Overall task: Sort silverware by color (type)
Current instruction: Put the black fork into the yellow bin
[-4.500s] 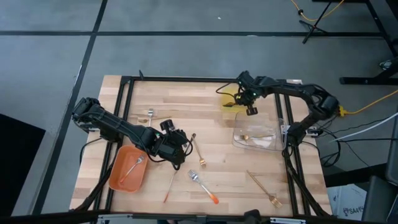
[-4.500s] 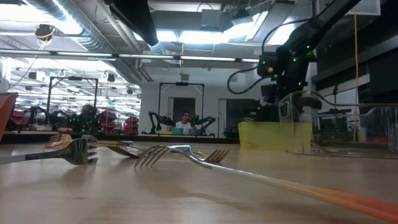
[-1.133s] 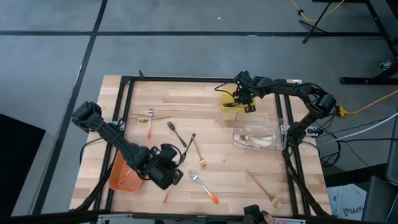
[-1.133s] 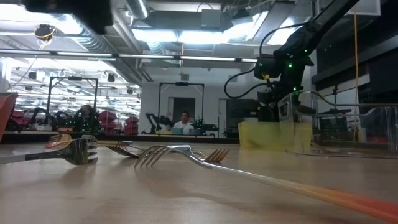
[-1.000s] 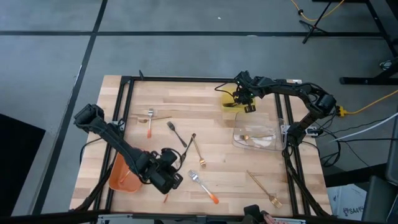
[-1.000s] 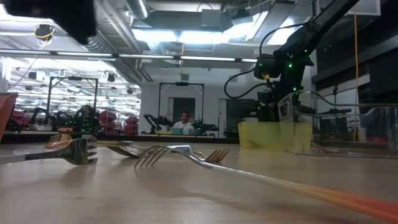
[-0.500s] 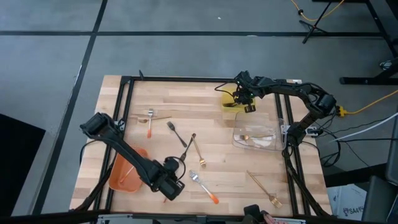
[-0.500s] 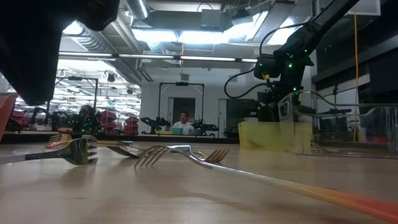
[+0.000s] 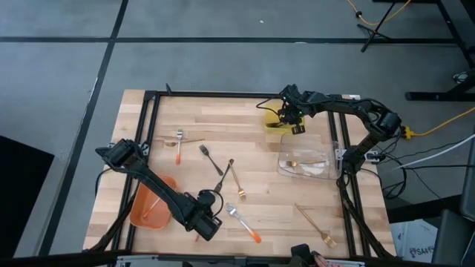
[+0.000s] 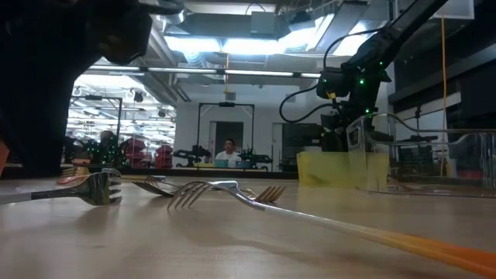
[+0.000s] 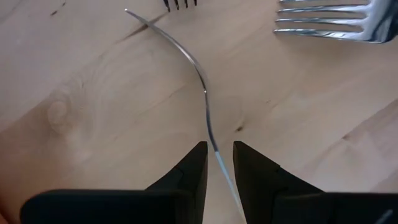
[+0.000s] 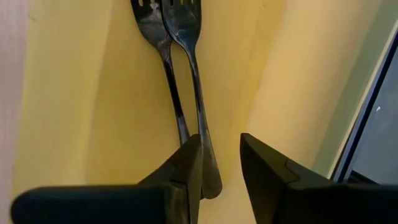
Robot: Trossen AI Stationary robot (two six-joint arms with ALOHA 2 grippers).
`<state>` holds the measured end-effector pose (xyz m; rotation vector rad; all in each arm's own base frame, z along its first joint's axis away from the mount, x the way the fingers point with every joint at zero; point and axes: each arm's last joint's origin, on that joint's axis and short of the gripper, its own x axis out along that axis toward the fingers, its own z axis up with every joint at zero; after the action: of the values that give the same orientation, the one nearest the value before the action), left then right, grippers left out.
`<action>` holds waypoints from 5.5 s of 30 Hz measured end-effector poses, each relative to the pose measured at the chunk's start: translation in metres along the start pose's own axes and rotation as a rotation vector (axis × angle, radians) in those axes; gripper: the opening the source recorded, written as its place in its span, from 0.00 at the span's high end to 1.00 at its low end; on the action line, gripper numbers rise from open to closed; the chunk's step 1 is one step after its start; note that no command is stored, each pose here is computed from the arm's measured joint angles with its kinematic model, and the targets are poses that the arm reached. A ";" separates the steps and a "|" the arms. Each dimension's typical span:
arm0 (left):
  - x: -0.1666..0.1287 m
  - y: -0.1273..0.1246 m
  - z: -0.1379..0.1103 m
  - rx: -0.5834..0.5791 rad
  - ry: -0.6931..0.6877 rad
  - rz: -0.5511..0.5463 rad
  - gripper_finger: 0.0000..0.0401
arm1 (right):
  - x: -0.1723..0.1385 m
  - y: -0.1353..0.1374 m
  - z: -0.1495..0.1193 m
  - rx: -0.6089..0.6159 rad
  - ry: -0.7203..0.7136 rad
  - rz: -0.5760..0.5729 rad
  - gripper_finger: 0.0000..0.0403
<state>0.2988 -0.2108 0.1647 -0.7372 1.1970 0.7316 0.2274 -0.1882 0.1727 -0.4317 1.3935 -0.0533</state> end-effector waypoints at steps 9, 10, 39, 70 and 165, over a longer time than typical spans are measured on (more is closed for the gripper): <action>0.001 0.000 0.000 0.001 -0.009 0.004 0.82 | 0.000 0.000 0.000 0.000 0.000 0.000 0.75; 0.001 0.000 0.000 0.001 -0.010 0.004 0.82 | 0.000 0.000 0.000 0.000 0.000 0.000 0.75; 0.025 -0.002 -0.006 0.016 0.000 0.056 0.83 | 0.000 0.000 0.000 0.000 -0.001 -0.001 0.75; 0.025 -0.003 -0.006 0.021 0.021 0.050 0.99 | -0.094 0.009 -0.009 0.028 -0.149 -0.242 0.75; -0.018 0.156 -0.053 0.071 0.258 0.200 0.98 | -0.189 0.214 0.064 -0.034 -0.625 0.215 0.75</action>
<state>0.1395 -0.1680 0.1537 -0.6729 1.5403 0.7700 0.2075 0.0801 0.2875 -0.2883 0.8170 0.2629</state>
